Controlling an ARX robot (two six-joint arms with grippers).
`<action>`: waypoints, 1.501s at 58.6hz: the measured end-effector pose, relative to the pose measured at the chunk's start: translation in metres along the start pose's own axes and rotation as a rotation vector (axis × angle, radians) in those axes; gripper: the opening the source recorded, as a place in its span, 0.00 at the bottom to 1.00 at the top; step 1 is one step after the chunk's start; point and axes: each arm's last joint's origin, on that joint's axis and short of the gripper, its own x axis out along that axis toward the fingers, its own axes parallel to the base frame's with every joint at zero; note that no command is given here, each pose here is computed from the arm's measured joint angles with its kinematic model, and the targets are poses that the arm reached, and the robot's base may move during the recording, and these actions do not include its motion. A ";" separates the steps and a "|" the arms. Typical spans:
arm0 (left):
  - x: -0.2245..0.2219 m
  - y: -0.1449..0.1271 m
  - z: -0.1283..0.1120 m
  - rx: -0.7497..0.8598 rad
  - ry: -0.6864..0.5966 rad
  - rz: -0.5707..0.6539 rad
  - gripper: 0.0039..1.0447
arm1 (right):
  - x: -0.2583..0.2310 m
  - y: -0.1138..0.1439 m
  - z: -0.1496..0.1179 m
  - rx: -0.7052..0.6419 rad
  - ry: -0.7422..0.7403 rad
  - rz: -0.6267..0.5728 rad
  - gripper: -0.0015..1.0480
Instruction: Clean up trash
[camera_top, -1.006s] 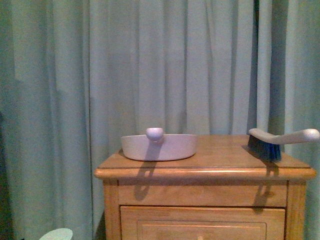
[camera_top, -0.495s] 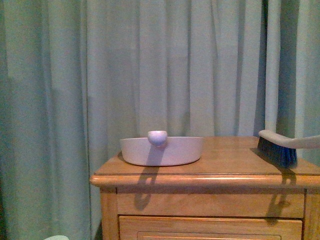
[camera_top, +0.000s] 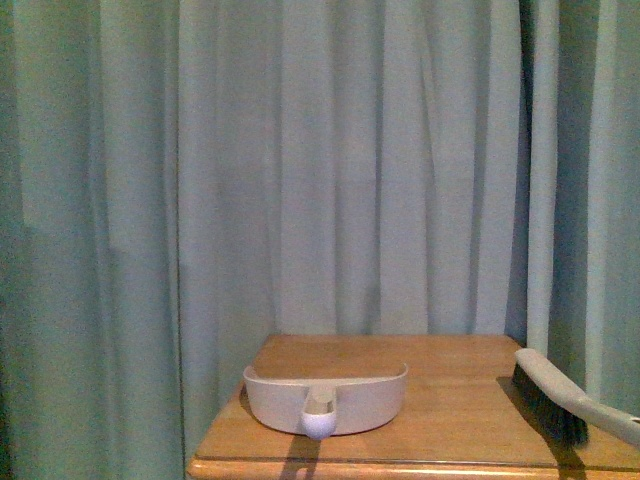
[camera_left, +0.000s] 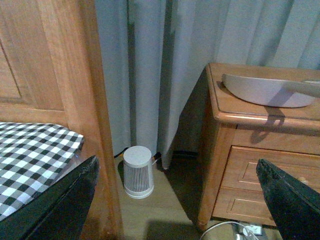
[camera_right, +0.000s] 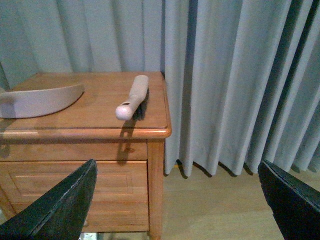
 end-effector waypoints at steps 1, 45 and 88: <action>0.000 0.000 0.000 -0.015 0.005 -0.012 0.93 | 0.000 0.000 0.000 0.000 0.000 0.000 0.93; 0.213 -0.095 0.156 0.105 0.544 -0.260 0.93 | 0.000 0.000 0.000 0.000 0.000 0.000 0.93; 0.325 -0.195 0.060 0.119 0.746 -0.178 0.93 | 0.000 0.000 0.000 0.000 0.000 0.000 0.93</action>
